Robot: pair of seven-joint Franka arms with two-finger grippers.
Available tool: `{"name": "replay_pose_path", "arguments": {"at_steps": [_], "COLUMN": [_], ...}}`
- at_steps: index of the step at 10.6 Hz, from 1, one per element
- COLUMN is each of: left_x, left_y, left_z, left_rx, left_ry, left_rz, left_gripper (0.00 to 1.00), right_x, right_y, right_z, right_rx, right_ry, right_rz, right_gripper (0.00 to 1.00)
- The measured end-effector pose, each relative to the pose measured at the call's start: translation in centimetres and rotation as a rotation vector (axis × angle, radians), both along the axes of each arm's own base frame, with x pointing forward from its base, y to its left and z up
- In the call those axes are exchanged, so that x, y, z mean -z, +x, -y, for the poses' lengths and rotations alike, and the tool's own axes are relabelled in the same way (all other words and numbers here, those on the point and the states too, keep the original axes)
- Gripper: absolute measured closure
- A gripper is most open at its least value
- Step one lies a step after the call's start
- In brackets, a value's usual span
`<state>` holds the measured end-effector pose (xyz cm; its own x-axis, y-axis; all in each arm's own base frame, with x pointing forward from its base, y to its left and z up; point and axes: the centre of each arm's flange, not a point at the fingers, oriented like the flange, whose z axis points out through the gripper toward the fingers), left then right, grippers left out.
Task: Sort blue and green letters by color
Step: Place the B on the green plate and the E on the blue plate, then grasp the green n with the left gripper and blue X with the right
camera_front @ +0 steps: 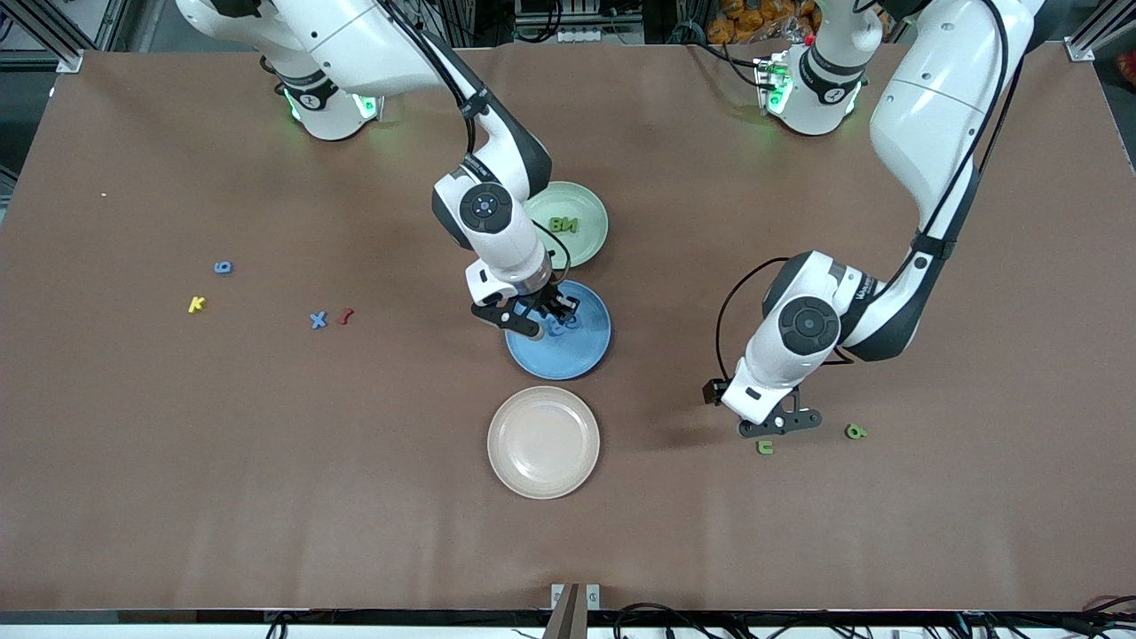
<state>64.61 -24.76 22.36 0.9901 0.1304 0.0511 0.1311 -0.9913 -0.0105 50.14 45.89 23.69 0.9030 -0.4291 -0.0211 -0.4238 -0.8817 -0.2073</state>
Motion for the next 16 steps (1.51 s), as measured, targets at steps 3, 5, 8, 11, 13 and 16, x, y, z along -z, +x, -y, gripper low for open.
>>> {"name": "replay_pose_path", "arguments": {"at_steps": [3, 5, 8, 11, 13, 16], "left_x": [0.6, 1.3, 3.3, 4.2, 4.1, 4.3], "left_y": [1.2, 2.3, 3.8, 4.8, 5.4, 6.0], "left_z": [-0.3, -1.2, -4.4, -7.0, -7.4, -7.3], "left_rx": [-0.002, 0.021, 0.114, 0.199, 0.209, 0.208], "left_ry": [-0.01, -0.01, 0.006, 0.005, 0.004, -0.003], "left_rz": [0.007, 0.01, 0.006, 0.01, 0.018, 0.028], "left_gripper": [0.14, 0.13, 0.14, 0.19, 0.21, 0.23], "right_x": [-0.6, -2.1, -3.7, -3.2, -2.2, 0.8], "right_y": [1.9, 5.0, 7.9, 7.9, 7.4, 4.4], "right_z": [2.7, 8.2, 18.0, 29.6, 35.0, 41.1], "right_rx": [-0.09, -0.22, -0.398, -0.564, -0.628, -0.719], "right_ry": [-0.063, -0.102, -0.121, -0.196, -0.218, -0.236], "right_rz": [-0.053, -0.096, -0.1, -0.119, -0.126, -0.04], "right_gripper": [0.21, 0.0, 0.0, 0.0, 0.0, 0.0]}}
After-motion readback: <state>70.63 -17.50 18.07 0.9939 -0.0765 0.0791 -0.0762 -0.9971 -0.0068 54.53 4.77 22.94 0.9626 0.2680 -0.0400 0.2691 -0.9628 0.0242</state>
